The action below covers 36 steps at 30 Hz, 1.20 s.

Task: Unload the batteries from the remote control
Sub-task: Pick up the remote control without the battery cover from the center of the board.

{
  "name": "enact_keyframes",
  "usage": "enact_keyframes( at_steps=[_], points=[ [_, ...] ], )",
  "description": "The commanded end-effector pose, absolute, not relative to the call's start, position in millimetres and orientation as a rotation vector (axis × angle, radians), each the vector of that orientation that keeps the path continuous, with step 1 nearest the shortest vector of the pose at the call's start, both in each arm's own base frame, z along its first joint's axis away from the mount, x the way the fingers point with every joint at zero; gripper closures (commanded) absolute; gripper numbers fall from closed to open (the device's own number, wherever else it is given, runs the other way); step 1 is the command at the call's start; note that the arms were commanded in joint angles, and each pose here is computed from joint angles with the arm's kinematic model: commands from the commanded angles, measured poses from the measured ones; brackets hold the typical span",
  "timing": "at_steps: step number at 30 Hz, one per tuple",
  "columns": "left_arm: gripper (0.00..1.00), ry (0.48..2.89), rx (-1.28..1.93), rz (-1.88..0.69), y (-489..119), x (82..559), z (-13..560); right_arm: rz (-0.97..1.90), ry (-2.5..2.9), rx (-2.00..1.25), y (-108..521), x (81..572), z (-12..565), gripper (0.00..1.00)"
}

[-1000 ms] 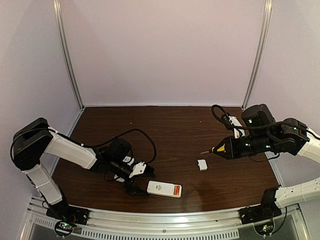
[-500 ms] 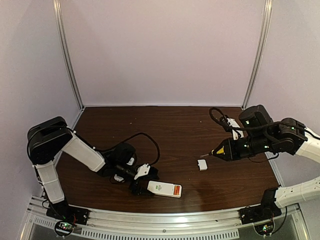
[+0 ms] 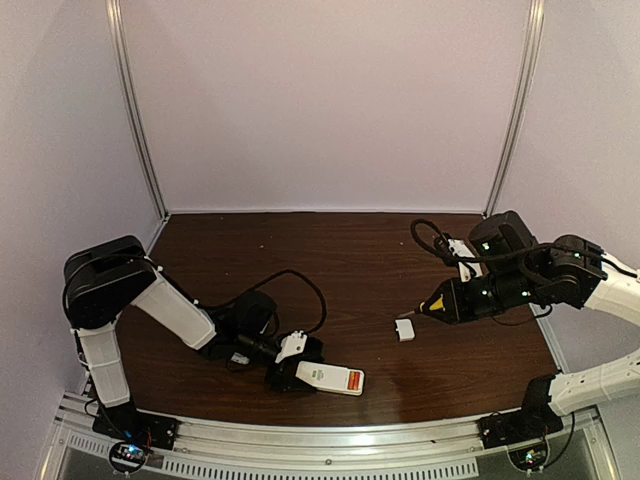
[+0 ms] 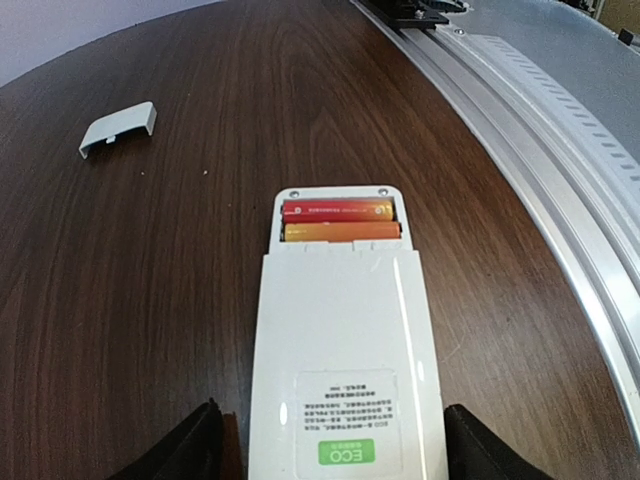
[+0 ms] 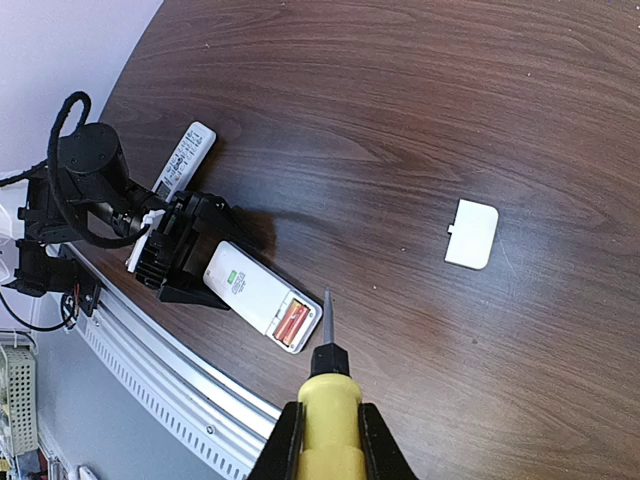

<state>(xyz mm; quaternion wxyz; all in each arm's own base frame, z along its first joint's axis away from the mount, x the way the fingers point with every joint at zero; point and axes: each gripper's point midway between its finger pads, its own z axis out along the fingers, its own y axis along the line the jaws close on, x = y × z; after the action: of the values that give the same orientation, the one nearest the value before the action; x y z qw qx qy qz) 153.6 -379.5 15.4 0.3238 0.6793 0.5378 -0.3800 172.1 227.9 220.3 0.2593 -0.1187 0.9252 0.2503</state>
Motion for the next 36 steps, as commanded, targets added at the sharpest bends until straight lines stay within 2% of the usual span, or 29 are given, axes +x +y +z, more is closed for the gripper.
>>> enact_keyframes(
  at_steps=[1, 6, 10, 14, 20, 24, 36],
  points=[
    [0.24, 1.399, 1.790, -1.000, -384.5, 149.5, 11.8, 0.683, 2.487, -0.333, 229.6, 175.0, 225.1, 1.00],
    [0.28, 1.413, 1.801, -1.013, -384.4, 146.5, 6.0, 0.685, 2.494, -0.350, 231.2, 173.8, 223.3, 1.00],
    [0.36, 1.420, 1.806, -1.010, -384.1, 146.0, 2.6, 0.674, 2.501, -0.367, 231.1, 173.3, 224.2, 1.00],
    [0.52, 1.418, 1.811, -1.020, -384.6, 144.8, 2.9, 0.681, 2.500, -0.371, 231.0, 171.9, 225.3, 1.00],
    [0.84, 1.405, 1.821, -1.028, -388.5, 146.1, 11.1, 0.689, 2.492, -0.364, 230.2, 172.0, 226.9, 1.00],
    [1.00, 1.388, 1.843, -1.009, -390.3, 148.4, 20.3, 0.682, 2.472, -0.360, 227.6, 173.3, 231.0, 1.00],
    [1.00, 1.419, 1.795, -0.964, -392.8, 164.3, 61.7, 0.653, 2.431, -0.378, 224.5, 177.5, 235.6, 1.00]
  ],
)
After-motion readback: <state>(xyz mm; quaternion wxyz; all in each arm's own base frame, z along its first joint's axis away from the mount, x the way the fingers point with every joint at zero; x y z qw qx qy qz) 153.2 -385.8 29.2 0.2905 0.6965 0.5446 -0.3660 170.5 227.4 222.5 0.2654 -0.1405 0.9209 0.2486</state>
